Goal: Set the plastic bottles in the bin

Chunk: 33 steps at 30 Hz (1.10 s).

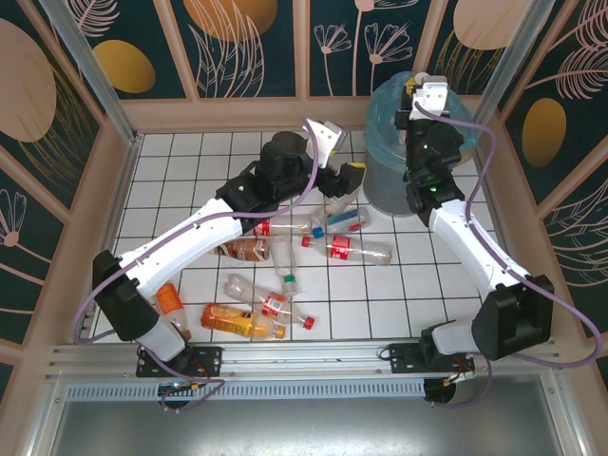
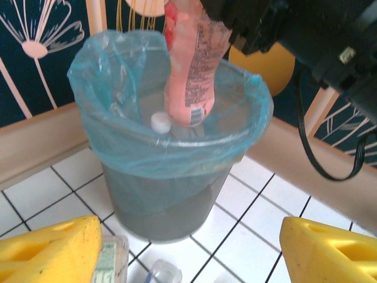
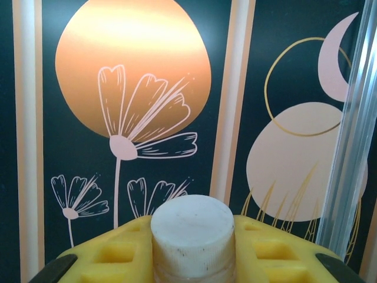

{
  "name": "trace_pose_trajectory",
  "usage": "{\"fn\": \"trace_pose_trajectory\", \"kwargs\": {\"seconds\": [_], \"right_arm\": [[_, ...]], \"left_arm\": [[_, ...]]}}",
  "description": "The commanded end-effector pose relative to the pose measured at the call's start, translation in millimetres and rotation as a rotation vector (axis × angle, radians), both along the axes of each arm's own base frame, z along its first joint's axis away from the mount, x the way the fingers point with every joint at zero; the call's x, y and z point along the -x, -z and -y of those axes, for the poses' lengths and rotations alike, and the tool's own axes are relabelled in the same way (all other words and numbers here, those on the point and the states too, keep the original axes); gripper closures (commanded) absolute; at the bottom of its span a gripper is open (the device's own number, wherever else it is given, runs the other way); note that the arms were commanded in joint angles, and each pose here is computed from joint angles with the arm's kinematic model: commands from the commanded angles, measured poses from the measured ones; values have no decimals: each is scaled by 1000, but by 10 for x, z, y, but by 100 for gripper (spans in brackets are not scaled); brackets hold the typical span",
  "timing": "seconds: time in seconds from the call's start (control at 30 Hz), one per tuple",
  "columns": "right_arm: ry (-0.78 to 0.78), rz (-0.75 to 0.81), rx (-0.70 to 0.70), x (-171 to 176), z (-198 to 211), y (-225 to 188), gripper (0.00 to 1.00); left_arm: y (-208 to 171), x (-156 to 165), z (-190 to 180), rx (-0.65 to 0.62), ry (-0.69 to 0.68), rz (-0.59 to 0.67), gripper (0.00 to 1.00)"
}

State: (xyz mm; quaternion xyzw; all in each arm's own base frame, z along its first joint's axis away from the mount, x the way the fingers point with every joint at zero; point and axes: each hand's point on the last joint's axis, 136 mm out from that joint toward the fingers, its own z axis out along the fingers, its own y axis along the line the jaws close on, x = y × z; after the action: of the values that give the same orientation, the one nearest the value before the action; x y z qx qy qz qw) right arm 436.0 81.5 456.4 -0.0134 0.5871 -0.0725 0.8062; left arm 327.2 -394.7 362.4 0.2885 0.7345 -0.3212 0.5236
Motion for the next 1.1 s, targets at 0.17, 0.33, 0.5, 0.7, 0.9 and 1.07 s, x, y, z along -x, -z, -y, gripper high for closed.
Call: {"fn": "trace_pose_trajectory", "kwargs": {"seconds": [0.17,0.33,0.5,0.7,0.9,1.07], "right_arm": [[153,-54,9,-128,279,421,100],[154,-129,-2,-249,350,653,92],[141,-192,-24,-327,423,872,88],[120,-228,-69,-353,481,999,60],[110,-237,-86,-351,484,1007,47],[105,-238,-92,-338,485,991,47]], "left_arm": [[125,43,-176,-15,-32,41,20],[189,73,-161,-14,-15,27,19],[230,87,-173,-17,-13,26,19],[251,95,-197,-20,-17,26,18],[261,107,-221,-27,-20,32,18],[275,110,-241,-33,-25,34,17]]}}
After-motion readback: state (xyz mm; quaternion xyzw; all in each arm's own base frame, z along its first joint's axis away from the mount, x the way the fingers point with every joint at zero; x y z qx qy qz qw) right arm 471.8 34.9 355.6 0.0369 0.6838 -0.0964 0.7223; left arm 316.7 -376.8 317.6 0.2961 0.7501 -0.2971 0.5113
